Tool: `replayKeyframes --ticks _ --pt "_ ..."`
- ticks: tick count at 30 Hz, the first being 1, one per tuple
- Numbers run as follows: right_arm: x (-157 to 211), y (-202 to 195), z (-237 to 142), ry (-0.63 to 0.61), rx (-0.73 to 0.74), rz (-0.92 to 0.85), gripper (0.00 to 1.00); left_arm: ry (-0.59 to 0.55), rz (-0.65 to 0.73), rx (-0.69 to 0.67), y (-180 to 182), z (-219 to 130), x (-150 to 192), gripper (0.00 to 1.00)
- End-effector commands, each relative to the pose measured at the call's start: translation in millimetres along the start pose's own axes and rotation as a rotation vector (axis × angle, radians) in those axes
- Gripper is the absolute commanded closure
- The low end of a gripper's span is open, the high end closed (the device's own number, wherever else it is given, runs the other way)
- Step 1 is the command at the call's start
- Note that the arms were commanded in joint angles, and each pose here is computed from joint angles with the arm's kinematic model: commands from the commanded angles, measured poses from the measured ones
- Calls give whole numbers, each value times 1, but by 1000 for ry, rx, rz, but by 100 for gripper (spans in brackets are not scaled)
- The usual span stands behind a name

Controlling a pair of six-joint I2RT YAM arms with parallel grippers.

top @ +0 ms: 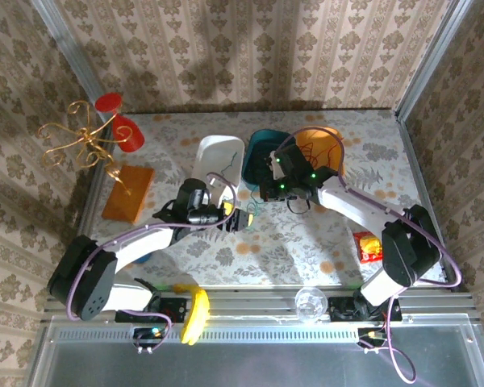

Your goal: Untangle the cables

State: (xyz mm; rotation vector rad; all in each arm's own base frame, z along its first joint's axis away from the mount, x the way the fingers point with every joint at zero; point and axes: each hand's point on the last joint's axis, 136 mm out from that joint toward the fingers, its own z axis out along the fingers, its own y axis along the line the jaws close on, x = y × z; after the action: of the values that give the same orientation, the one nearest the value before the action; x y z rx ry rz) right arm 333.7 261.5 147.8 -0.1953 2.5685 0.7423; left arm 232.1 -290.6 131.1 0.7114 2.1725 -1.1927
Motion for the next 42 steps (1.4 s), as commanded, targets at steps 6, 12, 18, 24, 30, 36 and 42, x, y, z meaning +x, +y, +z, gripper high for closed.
replayKeyframes --ticks 6,12,18,24,30,36,42 --pt "-12 14 -16 -58 -68 34 100 24 -17 50 0 12 -3 45" --pt "-19 -10 -30 -129 62 61 100 -17 -59 -71 28 6 -3 100" --pt "-15 -81 -54 -230 307 231 100 -113 -141 -164 57 -22 -3 100" --pt "-17 -91 -70 -295 288 288 100 -165 -119 -137 46 -38 -22 100" --pt "-30 -50 -62 -291 83 226 58 -349 -179 -72 44 -58 -74 100" --pt "-31 -59 -73 -330 136 226 52 -572 -381 -264 102 -92 -119 100" --pt "-22 -62 -77 -311 157 206 52 -645 -456 -457 140 -103 -125 100"
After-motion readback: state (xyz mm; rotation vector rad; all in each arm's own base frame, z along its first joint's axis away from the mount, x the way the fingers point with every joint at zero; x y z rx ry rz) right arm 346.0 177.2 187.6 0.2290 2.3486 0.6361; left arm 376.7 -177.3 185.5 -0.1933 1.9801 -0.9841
